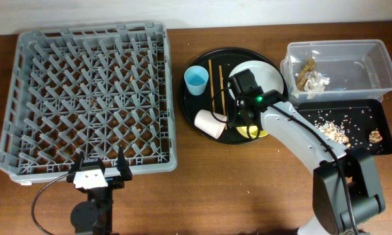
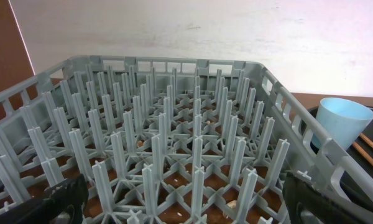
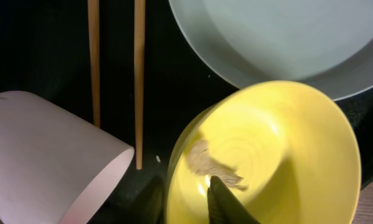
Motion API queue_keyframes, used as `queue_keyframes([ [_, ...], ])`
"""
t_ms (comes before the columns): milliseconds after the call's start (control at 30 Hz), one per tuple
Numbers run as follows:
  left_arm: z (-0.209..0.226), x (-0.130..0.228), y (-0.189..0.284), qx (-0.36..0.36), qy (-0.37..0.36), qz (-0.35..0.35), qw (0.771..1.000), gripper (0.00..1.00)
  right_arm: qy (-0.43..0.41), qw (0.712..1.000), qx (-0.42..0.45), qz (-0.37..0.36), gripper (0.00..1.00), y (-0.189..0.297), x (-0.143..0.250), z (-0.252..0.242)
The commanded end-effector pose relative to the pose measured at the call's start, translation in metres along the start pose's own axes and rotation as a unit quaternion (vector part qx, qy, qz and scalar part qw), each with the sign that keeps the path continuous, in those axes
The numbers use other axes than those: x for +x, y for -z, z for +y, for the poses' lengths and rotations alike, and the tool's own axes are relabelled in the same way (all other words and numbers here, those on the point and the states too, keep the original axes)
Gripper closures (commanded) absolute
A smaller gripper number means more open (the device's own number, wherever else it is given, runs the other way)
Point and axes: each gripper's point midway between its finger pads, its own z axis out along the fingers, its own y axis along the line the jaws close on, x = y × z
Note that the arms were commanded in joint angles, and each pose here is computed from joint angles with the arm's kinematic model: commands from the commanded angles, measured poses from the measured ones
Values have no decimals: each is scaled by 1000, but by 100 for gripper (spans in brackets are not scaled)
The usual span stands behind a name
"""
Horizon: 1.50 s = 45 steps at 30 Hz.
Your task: Sort waste into correct bins and load items into the dishwasher rack
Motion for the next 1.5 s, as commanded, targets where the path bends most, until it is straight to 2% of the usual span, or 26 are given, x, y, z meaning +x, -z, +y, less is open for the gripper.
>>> queue_keyframes([
  [0, 0, 1, 0, 1, -9, 1, 1000, 0, -2, 1000, 7, -8, 59, 2, -6, 0],
  [200, 0, 1, 0, 1, -9, 1, 1000, 0, -2, 1000, 7, -8, 34, 2, -6, 0],
  [333, 0, 1, 0, 1, -9, 1, 1000, 0, -3, 1000, 3, -14, 25, 11, -9, 1],
  [433, 0, 1, 0, 1, -9, 1, 1000, 0, -6, 999, -8, -44, 22, 38, -20, 2],
  [533, 0, 1, 0, 1, -9, 1, 1000, 0, -11, 998, -12, -63, 14, 58, -24, -2],
  [633, 0, 1, 0, 1, -9, 1, 1000, 0, -47, 997, -9, -65, 13, 71, -27, -28],
  [700, 0, 1, 0, 1, -9, 1, 1000, 0, -82, 993, -67, -54, 13, 75, -27, -20],
  [767, 0, 1, 0, 1, -9, 1, 1000, 0, -67, 994, -74, -47, 13, 76, -21, -8],
  [800, 0, 1, 0, 1, -9, 1, 1000, 0, -56, 996, -51, -46, 11, 75, -17, -8],
  [933, 0, 1, 0, 1, -9, 1, 1000, 0, -39, 998, -10, -41, 10, 74, -12, -23],
  [1133, 0, 1, 0, 1, -9, 1, 1000, 0, 54, 998, 12, -35, 10, 78, -5, -25],
  [1200, 0, 1, 0, 1, -9, 1, 1000, 0, 42, 998, 9, -48, 10, 86, -8, -27],
  [1267, 0, 1, 0, 1, -9, 1, 1000, 0, -45, 996, 26, -73, 10, 100, -15, -43],
  [1333, 0, 1, 0, 1, -9, 1, 1000, 0, -72, 992, 23, -100, 9, 116, -23, -55],
  [1400, 0, 1, 0, 1, -9, 1, 1000, 0, -52, 991, -2, -126, 2, 135, -27, -48],
  [1467, 0, 1, 0, 1, -9, 1, 1000, 0, -41, 986, -86, -134, 2, 143, -32, -20],
])
